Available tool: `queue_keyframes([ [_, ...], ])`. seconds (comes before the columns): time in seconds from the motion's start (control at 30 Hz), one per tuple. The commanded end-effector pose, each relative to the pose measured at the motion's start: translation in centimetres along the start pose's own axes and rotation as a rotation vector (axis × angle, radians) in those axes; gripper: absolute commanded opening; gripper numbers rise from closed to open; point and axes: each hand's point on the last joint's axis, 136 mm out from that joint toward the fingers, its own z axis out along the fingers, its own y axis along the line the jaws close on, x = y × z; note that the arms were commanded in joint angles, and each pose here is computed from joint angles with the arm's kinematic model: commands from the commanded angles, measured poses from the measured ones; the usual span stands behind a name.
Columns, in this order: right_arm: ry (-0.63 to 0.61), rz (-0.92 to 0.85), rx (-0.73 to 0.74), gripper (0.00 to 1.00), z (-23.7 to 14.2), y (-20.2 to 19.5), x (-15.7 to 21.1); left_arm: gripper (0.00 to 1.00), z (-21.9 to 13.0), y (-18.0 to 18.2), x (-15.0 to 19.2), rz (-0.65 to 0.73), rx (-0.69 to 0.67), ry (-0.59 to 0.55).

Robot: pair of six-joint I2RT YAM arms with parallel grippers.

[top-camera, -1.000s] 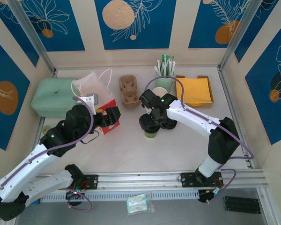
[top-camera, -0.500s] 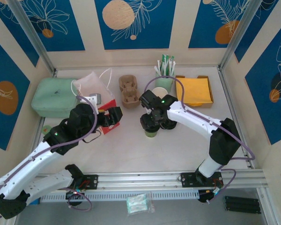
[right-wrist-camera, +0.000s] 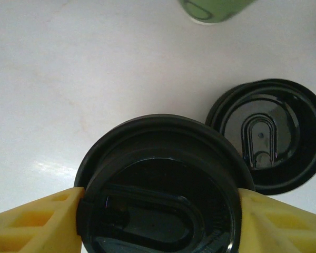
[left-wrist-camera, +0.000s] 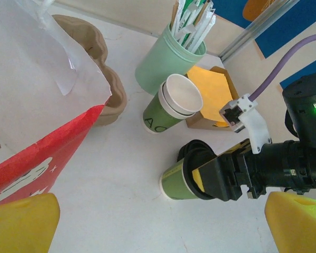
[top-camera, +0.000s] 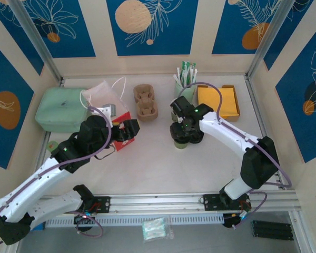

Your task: Pack the takeout coffee

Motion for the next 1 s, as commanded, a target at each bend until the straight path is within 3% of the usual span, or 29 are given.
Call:
queue_keyframes([
  [0.0,0.036,0.013,0.064,0.57,-0.1,-2.6,1.3,1.0,0.3,-0.3,0.1,-0.017,0.021,0.004],
  [0.43,0.047,0.141,0.076,0.58,0.3,-6.5,1.9,0.99,0.9,-0.8,0.4,-0.015,0.04,0.022],
  [0.77,0.036,0.143,-0.026,0.78,-0.8,-4.5,1.1,0.99,0.8,-1.6,0.4,-0.006,0.066,0.042],
  [0.83,0.026,0.142,-0.042,0.89,-1.4,-4.1,0.7,0.99,0.8,-1.8,0.3,-0.001,0.074,0.048],
  [0.93,0.003,0.142,-0.059,0.92,-2.3,-3.8,0.1,0.99,0.8,-2.0,0.3,0.004,0.079,0.055],
  [0.97,-0.003,0.139,-0.063,0.97,-2.5,-3.7,-0.1,0.99,0.7,-2.1,0.2,0.006,0.083,0.055],
])
